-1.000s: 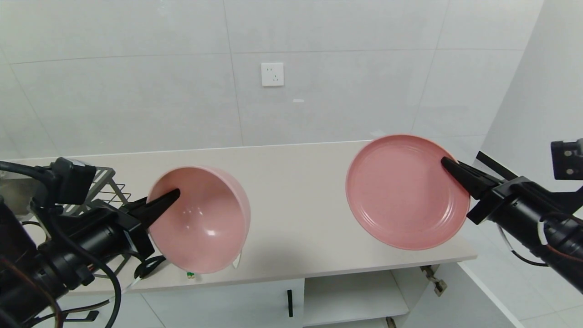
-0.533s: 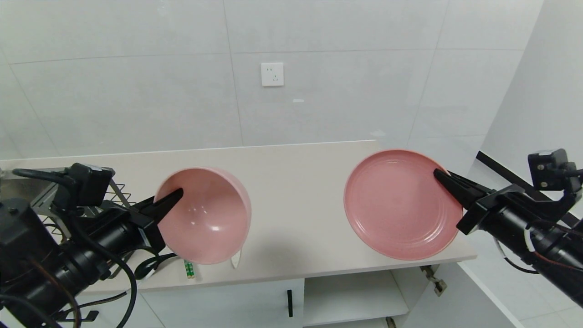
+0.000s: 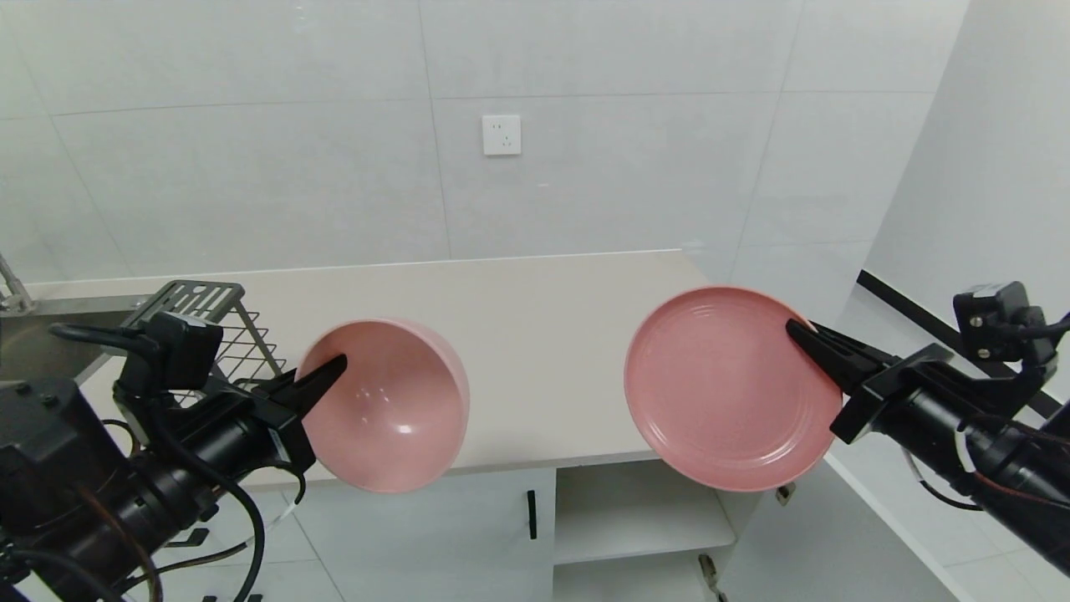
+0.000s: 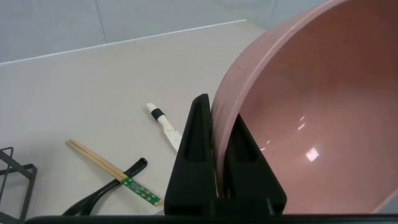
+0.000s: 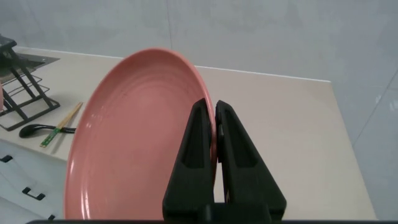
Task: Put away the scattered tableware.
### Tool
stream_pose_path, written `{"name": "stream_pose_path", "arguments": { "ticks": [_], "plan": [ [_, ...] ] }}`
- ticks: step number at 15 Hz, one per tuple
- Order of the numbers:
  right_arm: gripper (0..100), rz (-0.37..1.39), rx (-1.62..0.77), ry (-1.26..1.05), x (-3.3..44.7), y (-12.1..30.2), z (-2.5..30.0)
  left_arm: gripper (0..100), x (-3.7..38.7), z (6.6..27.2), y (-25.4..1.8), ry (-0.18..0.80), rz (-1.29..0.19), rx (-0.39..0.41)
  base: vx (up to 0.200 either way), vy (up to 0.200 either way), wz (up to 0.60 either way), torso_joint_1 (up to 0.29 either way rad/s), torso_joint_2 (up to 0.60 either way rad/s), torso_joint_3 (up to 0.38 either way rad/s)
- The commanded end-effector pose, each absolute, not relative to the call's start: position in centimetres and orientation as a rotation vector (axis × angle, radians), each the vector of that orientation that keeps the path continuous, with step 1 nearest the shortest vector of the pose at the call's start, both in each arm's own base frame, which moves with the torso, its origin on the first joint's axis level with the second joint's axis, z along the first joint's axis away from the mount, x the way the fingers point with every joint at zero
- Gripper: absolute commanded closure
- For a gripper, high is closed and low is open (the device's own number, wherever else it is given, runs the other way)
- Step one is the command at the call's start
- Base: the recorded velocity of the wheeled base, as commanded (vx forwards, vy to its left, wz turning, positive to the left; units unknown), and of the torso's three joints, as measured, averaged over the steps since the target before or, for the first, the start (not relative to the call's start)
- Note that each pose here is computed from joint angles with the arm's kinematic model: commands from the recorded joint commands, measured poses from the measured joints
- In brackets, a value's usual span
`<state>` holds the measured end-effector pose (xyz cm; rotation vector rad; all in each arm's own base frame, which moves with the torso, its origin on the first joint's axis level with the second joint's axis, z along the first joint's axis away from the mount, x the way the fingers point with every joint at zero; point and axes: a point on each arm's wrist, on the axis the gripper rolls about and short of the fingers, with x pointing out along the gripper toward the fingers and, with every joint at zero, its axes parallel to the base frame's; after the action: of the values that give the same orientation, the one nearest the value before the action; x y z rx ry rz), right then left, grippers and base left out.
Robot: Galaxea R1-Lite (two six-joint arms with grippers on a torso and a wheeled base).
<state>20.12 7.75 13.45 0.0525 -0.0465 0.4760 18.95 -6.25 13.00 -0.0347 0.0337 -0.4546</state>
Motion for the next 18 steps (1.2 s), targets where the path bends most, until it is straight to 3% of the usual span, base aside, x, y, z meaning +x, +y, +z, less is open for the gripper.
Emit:
{"name": "stream_pose_path", "arguments": {
  "ticks": [1,3,10,18],
  "plan": [
    [100,0.477,0.051,-0.041,20.1,7.7,13.3,100,18.8,12.8,-6.5,0.044,-0.466,-0.033,-0.200,0.000,0.00,0.002,0.00,-0.002],
    [100,0.477,0.051,-0.040,20.1,7.7,13.3,100,18.6,12.8,-6.6,0.038,-0.476,-0.034,-0.200,0.000,0.00,0.034,0.01,-0.002],
    [100,0.463,-0.025,-0.012,19.3,7.2,12.5,100,18.2,12.5,-7.9,0.053,-0.542,-0.035,0.000,0.000,0.00,0.000,0.00,0.000],
    [100,0.463,-0.026,-0.005,19.2,7.1,12.4,100,18.1,12.4,-8.0,0.059,-0.551,-0.033,0.000,0.000,0.00,-0.189,0.38,0.182]
  ]
}}
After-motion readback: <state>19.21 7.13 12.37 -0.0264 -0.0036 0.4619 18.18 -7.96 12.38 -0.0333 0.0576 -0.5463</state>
